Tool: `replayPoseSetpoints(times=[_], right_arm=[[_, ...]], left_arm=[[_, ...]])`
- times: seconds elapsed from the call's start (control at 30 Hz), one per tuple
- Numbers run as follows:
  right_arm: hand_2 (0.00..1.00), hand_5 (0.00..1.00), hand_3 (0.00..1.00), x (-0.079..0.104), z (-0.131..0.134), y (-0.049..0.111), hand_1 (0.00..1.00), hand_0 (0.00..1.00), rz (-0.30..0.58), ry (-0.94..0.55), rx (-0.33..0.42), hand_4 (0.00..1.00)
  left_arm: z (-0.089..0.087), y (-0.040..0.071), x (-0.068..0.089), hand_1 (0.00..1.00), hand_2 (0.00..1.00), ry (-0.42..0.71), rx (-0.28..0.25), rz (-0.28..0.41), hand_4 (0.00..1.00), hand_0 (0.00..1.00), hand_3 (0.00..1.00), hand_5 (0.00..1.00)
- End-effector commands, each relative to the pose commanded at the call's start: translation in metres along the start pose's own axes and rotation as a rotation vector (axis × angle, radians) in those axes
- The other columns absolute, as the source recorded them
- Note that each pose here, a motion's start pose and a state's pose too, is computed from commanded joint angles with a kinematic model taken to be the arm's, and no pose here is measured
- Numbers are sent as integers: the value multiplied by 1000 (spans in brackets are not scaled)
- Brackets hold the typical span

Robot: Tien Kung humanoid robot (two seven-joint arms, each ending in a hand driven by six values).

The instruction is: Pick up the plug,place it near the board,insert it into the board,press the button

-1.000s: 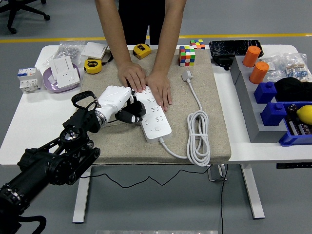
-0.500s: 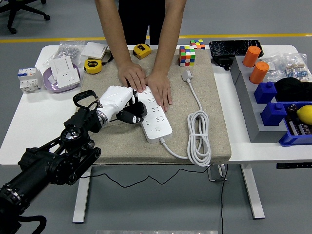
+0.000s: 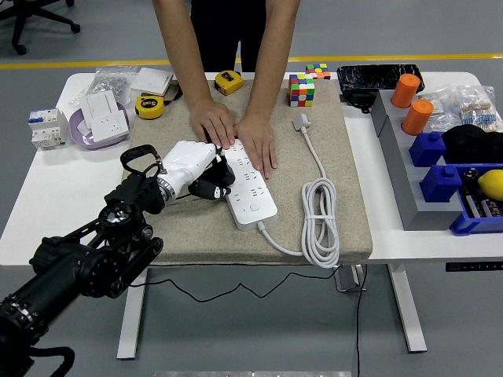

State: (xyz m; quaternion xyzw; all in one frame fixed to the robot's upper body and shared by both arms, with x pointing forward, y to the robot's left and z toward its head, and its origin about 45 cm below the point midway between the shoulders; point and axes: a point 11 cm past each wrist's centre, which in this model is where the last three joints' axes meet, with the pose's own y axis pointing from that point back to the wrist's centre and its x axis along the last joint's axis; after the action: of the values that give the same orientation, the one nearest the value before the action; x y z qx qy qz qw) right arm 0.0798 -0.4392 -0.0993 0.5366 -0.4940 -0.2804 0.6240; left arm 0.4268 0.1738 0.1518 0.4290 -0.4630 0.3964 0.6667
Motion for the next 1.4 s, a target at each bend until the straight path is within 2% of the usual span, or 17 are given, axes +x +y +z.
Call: replayPoseSetpoints(times=[0.17, 0.2, 0.37, 0.4, 0.77, 0.8, 0.97, 1.0, 1.1, 1.17, 1.2, 1.37, 1.4], right_arm=[[718, 506, 657, 1, 1, 0, 758, 905, 3, 2, -1, 916], [718, 510, 657, 1, 1, 0, 757, 905, 4, 2, -1, 913], [718, 510, 657, 1, 1, 0, 757, 905, 3, 3, 0, 913], [722, 496, 665, 1, 1, 0, 760, 906, 4, 4, 0, 908], [724, 494, 670, 0, 3, 0, 764, 910, 2, 8, -4, 906], [725, 489, 667, 0, 3, 0, 764, 911, 2, 8, -4, 900], [725, 489, 667, 1, 2, 0, 764, 911, 7, 10, 0, 900], [725, 481, 667, 1, 1, 0, 764, 913, 7, 9, 1, 895], [725, 481, 667, 1, 0, 0, 764, 913, 9, 7, 4, 895], [725, 481, 667, 0, 0, 0, 764, 913, 9, 6, 5, 895], [725, 475, 665, 0, 0, 0, 763, 913, 9, 6, 5, 889], [725, 475, 665, -3, 2, 0, 763, 913, 8, 3, 4, 889], [722, 463, 661, -3, 2, 0, 760, 906, 8, 1, 4, 884]], left_arm=[[3, 1, 0, 652, 608, -1, -7, -18, 964, 454, 607, 320], [4, 1, 0, 680, 659, -1, -8, -21, 998, 487, 661, 329], [6, 1, 0, 680, 659, 3, -9, -33, 998, 487, 661, 329], [6, 1, 0, 707, 703, 3, -8, -33, 998, 528, 737, 345], [9, 0, 2, 727, 724, 12, -12, -37, 998, 538, 759, 354], [10, 1, 2, 765, 760, 17, -14, -37, 998, 587, 805, 391], [13, 0, 3, 765, 760, 60, -24, -37, 998, 587, 805, 391], [14, 1, 4, 864, 836, 78, -27, -37, 998, 744, 878, 637], [17, 2, 8, 864, 836, 160, -40, -14, 998, 744, 878, 637], [20, 4, 16, 864, 836, 251, -55, 42, 998, 744, 878, 637], [22, 6, 21, 940, 909, 307, -63, 74, 998, 840, 889, 907], [24, 23, 44, 940, 909, 605, -84, 243, 998, 840, 889, 907], [22, 29, 47, 998, 977, 665, -81, 275, 998, 957, 932, 962]])
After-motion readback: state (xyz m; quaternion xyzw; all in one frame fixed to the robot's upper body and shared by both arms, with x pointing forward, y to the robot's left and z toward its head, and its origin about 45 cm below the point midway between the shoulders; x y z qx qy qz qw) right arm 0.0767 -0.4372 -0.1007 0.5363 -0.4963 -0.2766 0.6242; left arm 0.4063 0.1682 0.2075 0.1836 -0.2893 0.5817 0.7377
